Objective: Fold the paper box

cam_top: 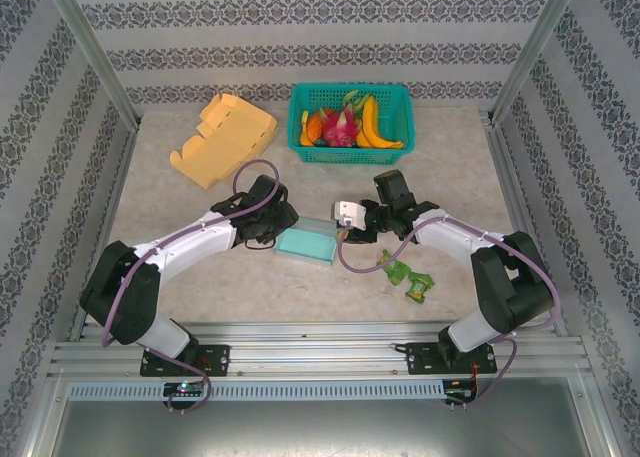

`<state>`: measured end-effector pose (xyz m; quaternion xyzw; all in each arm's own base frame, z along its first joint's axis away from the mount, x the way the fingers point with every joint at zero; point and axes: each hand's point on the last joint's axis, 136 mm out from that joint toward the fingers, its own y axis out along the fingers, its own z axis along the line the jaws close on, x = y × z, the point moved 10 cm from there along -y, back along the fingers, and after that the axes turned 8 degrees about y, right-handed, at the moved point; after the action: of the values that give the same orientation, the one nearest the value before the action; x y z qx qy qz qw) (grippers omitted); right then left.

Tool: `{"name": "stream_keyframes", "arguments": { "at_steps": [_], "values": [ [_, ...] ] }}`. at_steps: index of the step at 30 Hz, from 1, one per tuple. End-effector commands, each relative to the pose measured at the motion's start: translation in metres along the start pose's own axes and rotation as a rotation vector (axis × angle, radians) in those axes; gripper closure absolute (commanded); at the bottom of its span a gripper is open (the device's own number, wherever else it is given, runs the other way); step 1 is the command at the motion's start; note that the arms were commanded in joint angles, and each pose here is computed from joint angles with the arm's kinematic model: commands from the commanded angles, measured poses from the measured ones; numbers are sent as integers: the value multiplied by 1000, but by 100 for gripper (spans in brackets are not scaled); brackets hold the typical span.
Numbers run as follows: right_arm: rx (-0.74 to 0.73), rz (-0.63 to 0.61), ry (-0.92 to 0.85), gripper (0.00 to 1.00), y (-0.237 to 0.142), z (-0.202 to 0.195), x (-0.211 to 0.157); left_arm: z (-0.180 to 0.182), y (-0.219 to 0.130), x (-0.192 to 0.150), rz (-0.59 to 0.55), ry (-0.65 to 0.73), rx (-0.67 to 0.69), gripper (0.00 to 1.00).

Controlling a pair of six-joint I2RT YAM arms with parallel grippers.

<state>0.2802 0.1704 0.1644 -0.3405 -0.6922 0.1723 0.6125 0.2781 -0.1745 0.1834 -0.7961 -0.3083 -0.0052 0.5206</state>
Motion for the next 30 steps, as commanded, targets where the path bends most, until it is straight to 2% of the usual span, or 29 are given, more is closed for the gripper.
{"name": "stream_keyframes", "arguments": {
  "at_steps": [1, 4, 7, 9, 14, 17, 21, 24, 27, 30],
  "values": [
    [-10, 59, -26, 53, -6, 0, 6, -2, -9, 0, -60, 27, -21, 44],
    [-23, 112, -27, 53, -10, 1, 3, 2, -10, -3, -69, 29, -12, 45],
    [-29, 159, -26, 45, -16, 3, 2, 4, -10, -6, -78, 33, -5, 45],
    [-47, 176, -28, 44, -23, 5, 4, 6, -9, -8, -81, 37, 0, 45],
    [-153, 115, 36, 44, -47, 3, 22, 10, -10, -13, -84, 42, 6, 45],
    [-276, 18, 214, 42, -64, -6, 44, 13, -12, -15, -99, 43, 17, 45],
    [-488, -71, 588, 47, -81, -24, 65, 17, -18, -17, -124, 42, 22, 45],
    [-626, -101, 851, 47, -84, -23, 70, 20, -21, -20, -140, 40, 29, 45],
    [-648, -116, 1030, 47, -75, -6, 71, 23, -24, -22, -146, 40, 38, 44],
    [-616, -126, 1131, 46, -59, 11, 70, 27, -26, -25, -156, 39, 43, 45]
  ]
}}
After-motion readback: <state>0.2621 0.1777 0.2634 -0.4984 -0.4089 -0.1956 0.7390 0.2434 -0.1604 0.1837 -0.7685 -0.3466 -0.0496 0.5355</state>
